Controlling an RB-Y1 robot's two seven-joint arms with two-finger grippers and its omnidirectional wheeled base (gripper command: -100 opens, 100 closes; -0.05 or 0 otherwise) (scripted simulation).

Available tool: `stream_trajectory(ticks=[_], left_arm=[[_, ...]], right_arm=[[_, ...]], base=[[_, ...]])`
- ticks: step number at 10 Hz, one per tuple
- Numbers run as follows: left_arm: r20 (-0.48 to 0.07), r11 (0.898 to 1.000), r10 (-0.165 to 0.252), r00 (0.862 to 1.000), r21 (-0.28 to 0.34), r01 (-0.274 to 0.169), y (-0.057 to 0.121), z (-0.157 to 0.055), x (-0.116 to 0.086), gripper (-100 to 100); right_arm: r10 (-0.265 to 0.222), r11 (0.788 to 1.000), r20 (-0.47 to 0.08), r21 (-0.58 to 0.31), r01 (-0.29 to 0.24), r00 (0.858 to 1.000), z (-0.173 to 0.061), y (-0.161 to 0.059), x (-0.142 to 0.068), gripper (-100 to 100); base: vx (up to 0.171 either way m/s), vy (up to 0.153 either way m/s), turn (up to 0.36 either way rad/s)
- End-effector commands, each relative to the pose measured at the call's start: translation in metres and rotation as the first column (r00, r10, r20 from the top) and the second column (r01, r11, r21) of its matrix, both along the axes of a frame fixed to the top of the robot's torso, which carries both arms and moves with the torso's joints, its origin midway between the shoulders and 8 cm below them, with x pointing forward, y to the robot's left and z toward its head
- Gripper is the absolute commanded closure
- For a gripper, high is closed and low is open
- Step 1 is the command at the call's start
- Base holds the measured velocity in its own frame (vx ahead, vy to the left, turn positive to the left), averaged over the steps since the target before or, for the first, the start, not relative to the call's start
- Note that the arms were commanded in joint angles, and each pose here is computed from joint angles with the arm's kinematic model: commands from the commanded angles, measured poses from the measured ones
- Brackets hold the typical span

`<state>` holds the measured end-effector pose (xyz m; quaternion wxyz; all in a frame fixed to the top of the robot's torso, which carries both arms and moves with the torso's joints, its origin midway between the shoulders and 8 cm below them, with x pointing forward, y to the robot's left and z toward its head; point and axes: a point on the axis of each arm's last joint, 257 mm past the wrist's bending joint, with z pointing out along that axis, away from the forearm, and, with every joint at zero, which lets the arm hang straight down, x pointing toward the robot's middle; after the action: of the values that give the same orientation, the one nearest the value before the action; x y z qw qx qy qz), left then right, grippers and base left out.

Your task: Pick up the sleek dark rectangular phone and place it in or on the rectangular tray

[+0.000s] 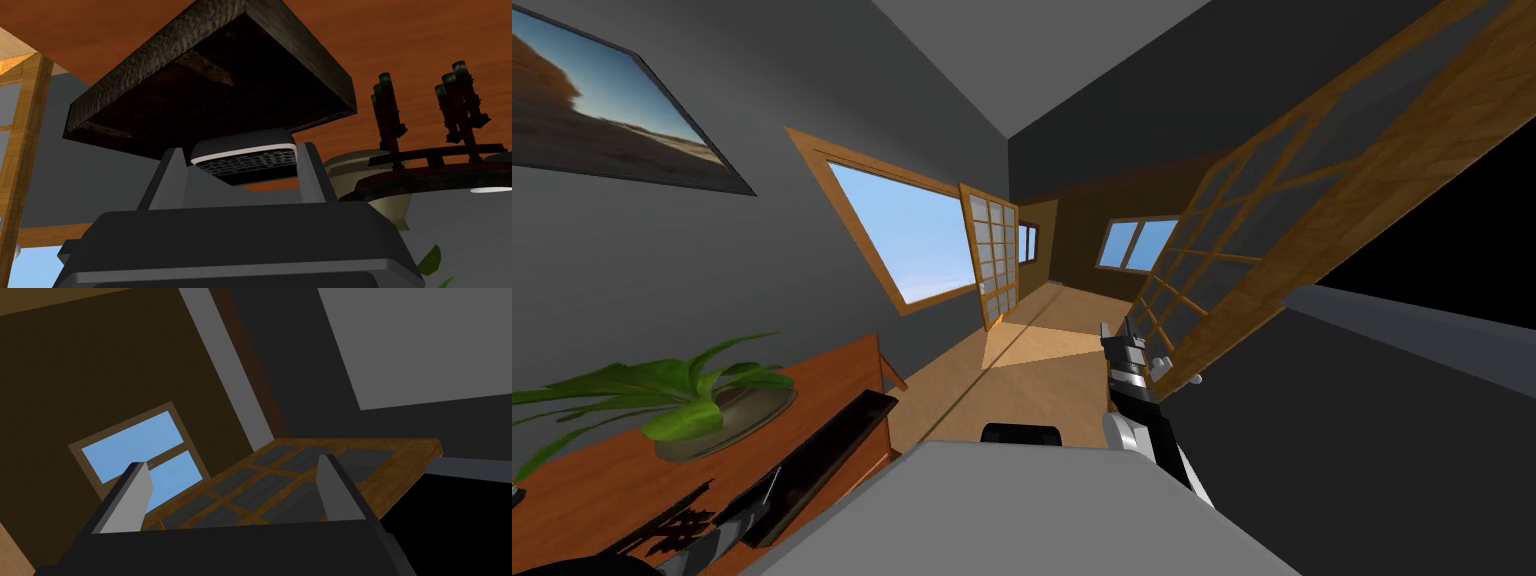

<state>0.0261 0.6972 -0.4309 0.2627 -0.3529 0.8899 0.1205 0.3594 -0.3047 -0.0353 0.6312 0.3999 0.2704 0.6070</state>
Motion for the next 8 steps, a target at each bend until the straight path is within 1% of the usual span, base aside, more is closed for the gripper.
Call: stream_trajectory(ticks=[1, 3, 4, 5, 8], left_arm=[[-0.015, 1.0, 0.009, 1.0, -0.015, -0.01, -0.0015, 0.0008, -0.0015, 100], [-0.028, 0.999, 0.018, 0.999, -0.026, -0.019, -0.002, 0.0013, -0.0031, 100], [-0.021, 1.0, 0.013, 1.0, -0.023, -0.013, -0.002, 0.0013, -0.0011, 100], [-0.019, 1.0, 0.013, 1.0, -0.023, -0.013, -0.0018, 0.0019, 0.0005, -100], [-0.018, 1.0, 0.012, 1.0, -0.023, -0.012, -0.0017, 0.002, 0.0011, -100]], right_arm=[[0.0, 1.0, 0.0, 0.0, 0.0, 1.0, 0.0, 0.0, 0.0, 0], [0.0, 1.0, 0.0, 0.0, 0.0, 1.0, 0.0, 0.0, 0.0, 0], [0.0, 1.0, 0.0, 0.0, 0.0, 1.0, 0.0, 0.0, 0.0, 0], [0.0, 1.0, 0.0, 0.0, 0.0, 1.0, 0.0001, 0.0001, 0.0, 0], [0.0, 1.0, 0.0, 0.0, 0.0, 1.0, 0.0001, 0.0001, 0.0001, 0]], base=[[0.211, 0.07, -0.121], [0.163, 0.078, -0.115], [0.063, 0.039, -0.04], [0.015, 0.009, -0.005], [0.002, 0.001, 0.0]])
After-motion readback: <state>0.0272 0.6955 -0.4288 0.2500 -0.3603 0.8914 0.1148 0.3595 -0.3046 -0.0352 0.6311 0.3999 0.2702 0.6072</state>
